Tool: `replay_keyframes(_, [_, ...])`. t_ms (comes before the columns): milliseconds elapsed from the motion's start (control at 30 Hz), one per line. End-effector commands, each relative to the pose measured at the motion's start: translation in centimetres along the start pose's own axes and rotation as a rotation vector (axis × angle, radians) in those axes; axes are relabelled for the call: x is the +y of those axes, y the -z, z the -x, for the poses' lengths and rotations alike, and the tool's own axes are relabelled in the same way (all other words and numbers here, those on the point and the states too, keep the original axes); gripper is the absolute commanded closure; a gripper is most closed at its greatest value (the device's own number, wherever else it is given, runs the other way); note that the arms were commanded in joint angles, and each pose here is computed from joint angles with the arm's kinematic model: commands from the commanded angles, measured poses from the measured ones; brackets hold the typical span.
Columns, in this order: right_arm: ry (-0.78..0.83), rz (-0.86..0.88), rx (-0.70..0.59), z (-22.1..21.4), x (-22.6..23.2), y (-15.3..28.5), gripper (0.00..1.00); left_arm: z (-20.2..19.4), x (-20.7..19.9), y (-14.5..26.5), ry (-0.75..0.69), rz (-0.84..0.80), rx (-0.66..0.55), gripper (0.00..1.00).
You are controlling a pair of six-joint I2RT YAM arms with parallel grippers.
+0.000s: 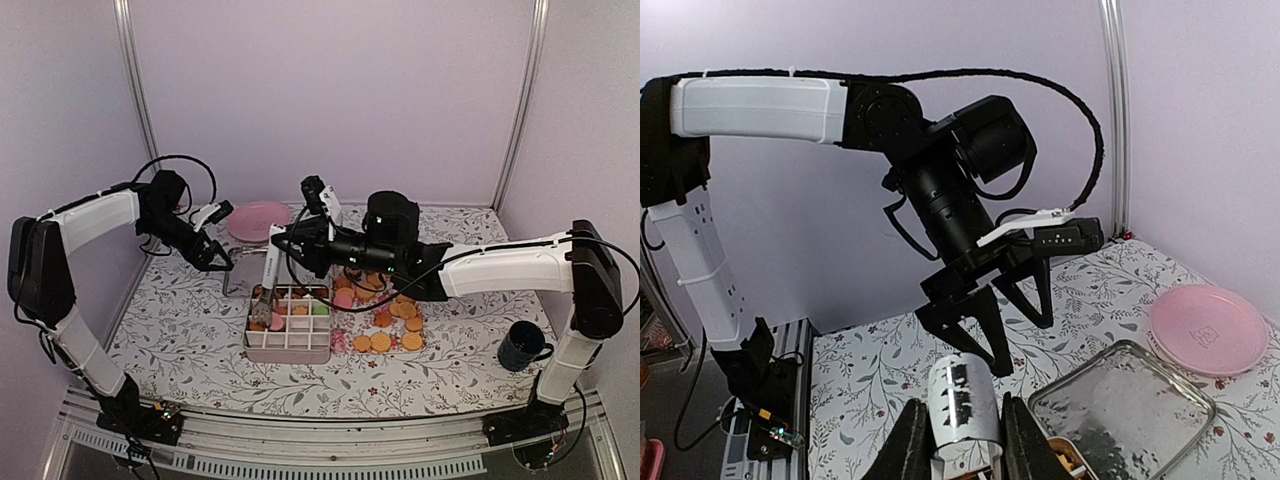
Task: Pack the cookies
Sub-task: Place the fake cookies in the empty pocket of the box.
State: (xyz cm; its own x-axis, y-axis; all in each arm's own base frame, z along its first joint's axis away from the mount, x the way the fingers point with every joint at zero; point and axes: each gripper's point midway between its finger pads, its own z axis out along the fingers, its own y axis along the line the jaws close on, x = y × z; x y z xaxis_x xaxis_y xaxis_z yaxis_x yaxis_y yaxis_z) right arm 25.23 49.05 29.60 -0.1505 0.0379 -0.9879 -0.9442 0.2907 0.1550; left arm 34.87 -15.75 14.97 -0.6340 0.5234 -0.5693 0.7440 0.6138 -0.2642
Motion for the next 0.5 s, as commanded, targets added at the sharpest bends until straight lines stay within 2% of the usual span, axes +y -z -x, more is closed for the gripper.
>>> replay_keyframes(0, [-0.002, 0.053, -0.099, 2.84, 1.19, -0.64, 1.00, 0.11, -0.29, 0.86, -0.013, 0.004, -0.021, 0.01])
replay_keyframes(467, [-0.001, 0.029, -0.081, 1.90, 0.86, -0.13, 0.91, 0.19, -0.23, 0.76, -0.009, 0.001, -0.022, 0.01])
